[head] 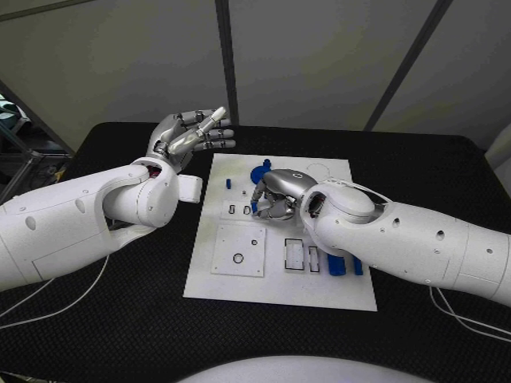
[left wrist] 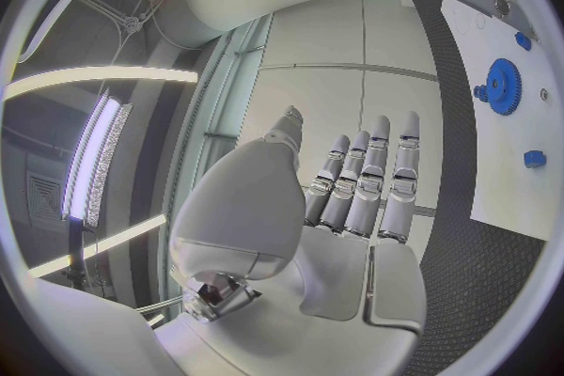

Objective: Assemble the parts on the task board

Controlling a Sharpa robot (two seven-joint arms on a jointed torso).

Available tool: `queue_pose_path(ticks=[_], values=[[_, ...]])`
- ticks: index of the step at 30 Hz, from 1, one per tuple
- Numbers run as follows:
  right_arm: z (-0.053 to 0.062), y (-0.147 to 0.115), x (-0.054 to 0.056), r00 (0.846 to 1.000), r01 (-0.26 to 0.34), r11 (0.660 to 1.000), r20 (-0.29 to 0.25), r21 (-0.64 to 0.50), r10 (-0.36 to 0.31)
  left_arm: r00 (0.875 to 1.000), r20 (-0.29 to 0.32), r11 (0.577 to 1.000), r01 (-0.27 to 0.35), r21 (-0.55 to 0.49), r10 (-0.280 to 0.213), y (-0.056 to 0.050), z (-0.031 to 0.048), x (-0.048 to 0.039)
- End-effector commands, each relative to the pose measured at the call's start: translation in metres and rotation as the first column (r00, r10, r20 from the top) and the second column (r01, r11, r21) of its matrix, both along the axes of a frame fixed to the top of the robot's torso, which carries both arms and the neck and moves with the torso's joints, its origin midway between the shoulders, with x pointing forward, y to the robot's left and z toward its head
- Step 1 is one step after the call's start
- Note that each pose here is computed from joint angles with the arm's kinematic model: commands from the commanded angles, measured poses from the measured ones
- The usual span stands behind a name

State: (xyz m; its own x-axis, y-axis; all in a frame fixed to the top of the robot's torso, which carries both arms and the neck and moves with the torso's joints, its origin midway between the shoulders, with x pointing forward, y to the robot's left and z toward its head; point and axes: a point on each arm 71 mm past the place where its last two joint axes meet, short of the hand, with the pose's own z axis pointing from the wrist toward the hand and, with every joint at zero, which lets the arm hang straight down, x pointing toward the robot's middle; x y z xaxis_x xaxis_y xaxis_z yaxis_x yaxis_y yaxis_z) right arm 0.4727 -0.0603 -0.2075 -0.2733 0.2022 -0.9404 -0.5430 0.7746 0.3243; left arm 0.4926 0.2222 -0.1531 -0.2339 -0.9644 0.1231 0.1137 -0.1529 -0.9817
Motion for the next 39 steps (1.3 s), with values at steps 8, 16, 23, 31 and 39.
queue_pose_path(ticks=[8,16,23,31,39], values=[[-0.0024,0.0023,0.0003,1.0,-0.007,1.0,-0.005,-0.015,0.007,1.0,0.008,1.0,0.016,-0.002,-0.016,-0.0018,0.0016,0.0002],[-0.0044,0.0013,0.0015,1.0,-0.001,1.0,-0.013,-0.03,0.0,1.0,0.007,1.0,0.017,-0.002,-0.017,-0.0018,0.0014,0.0003],[-0.006,0.0001,0.002,1.0,0.002,0.998,-0.013,-0.056,-0.002,1.0,0.006,1.0,0.018,-0.002,-0.018,-0.0018,0.0013,0.0004],[-0.0071,-0.001,0.0023,1.0,0.002,0.997,-0.013,-0.076,-0.003,1.0,0.005,1.0,0.019,-0.002,-0.019,-0.0017,0.0012,0.0005],[-0.0077,-0.0012,0.0023,1.0,0.003,0.997,-0.018,-0.081,-0.004,1.0,0.005,1.0,0.019,-0.002,-0.019,-0.0017,0.0011,0.0005]])
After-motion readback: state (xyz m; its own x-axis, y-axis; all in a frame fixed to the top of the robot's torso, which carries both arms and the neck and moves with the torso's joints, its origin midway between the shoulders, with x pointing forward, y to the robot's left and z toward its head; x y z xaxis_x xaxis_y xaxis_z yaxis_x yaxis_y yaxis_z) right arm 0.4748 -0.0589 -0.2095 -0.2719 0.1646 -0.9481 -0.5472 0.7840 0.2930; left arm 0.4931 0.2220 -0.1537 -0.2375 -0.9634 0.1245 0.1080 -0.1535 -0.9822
